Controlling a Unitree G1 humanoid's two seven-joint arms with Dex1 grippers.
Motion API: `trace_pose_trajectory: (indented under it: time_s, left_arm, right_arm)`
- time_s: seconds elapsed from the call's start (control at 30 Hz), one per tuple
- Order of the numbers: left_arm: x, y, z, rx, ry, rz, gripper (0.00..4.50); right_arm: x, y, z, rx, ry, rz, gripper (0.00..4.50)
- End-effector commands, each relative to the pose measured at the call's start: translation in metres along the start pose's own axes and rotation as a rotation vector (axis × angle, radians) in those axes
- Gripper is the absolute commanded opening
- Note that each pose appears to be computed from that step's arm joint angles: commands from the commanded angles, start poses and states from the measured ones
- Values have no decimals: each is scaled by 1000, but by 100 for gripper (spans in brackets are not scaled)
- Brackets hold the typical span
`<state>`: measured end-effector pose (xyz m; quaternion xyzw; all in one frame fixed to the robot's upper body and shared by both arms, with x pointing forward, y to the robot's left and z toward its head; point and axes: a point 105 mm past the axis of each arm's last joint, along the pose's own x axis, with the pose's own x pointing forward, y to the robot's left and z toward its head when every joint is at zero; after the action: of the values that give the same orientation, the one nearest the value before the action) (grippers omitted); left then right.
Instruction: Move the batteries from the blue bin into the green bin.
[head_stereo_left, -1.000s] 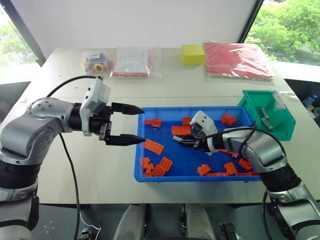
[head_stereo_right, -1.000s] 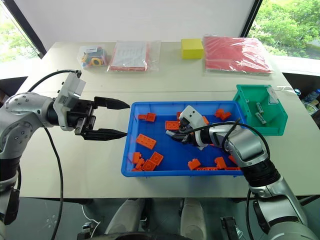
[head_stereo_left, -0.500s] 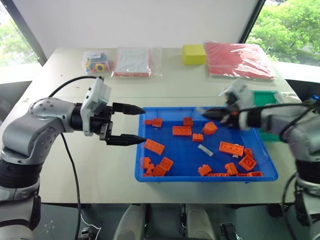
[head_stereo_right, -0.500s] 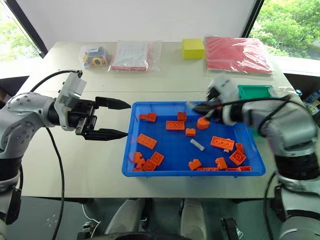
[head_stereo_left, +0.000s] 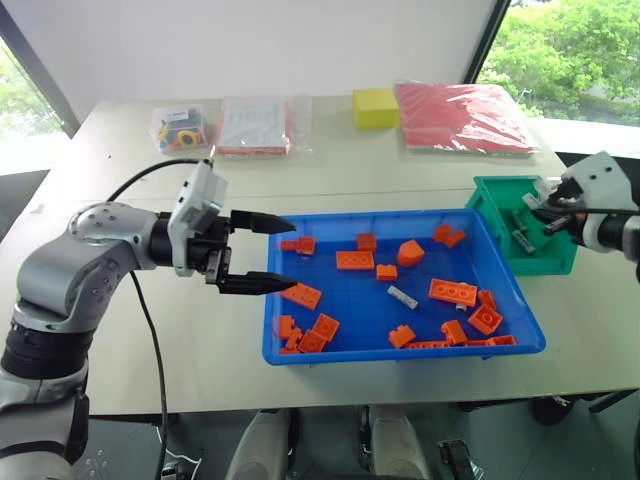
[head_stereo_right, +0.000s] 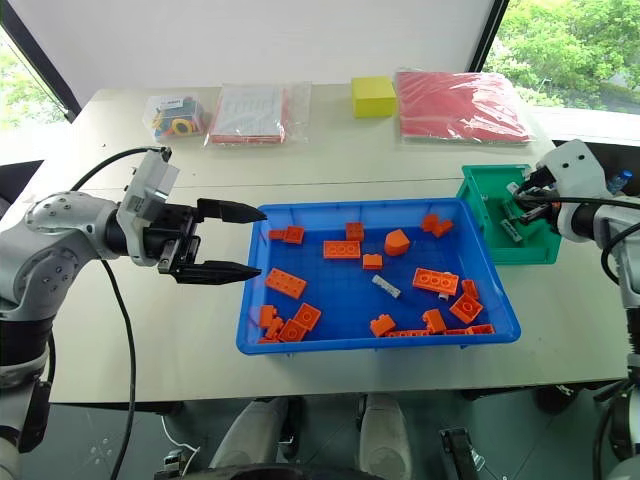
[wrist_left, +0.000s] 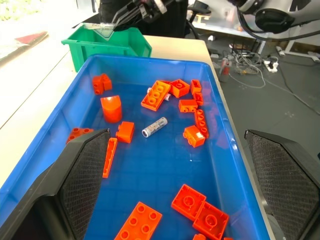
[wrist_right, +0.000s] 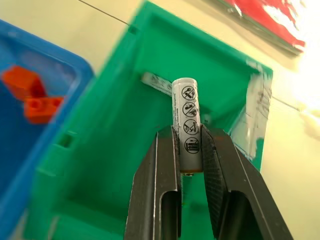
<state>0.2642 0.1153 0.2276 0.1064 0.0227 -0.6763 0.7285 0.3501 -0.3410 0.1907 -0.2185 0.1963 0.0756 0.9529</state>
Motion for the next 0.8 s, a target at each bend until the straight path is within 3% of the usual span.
trace_pose_trajectory:
  time_s: [0.03,0.13,0.23,0.37,0.47,0.57,0.8]
  left_arm:
    - [-1,-1,10,47,-12,4,450]
    - [-2,-2,10,48,-9,8,450]
    - [-3,-2,10,47,-5,12,450]
    - [-4,-3,10,46,-2,12,450]
    - [-3,-3,10,45,0,10,450]
    - [-2,-4,10,45,1,6,450]
    - [-4,-3,10,49,3,4,450]
  right_arm:
    - [-7,-17,24,-52,-86,-84,240]
    - [-9,-15,30,-45,-107,-71,392]
    - [-12,-1,46,-35,-172,-11,392]
    - [-18,69,63,-17,-225,256,392]
    - [-20,120,47,-27,-149,423,392]
    - [-21,149,22,-37,-54,514,392]
    - [-15,182,-4,-22,46,577,392]
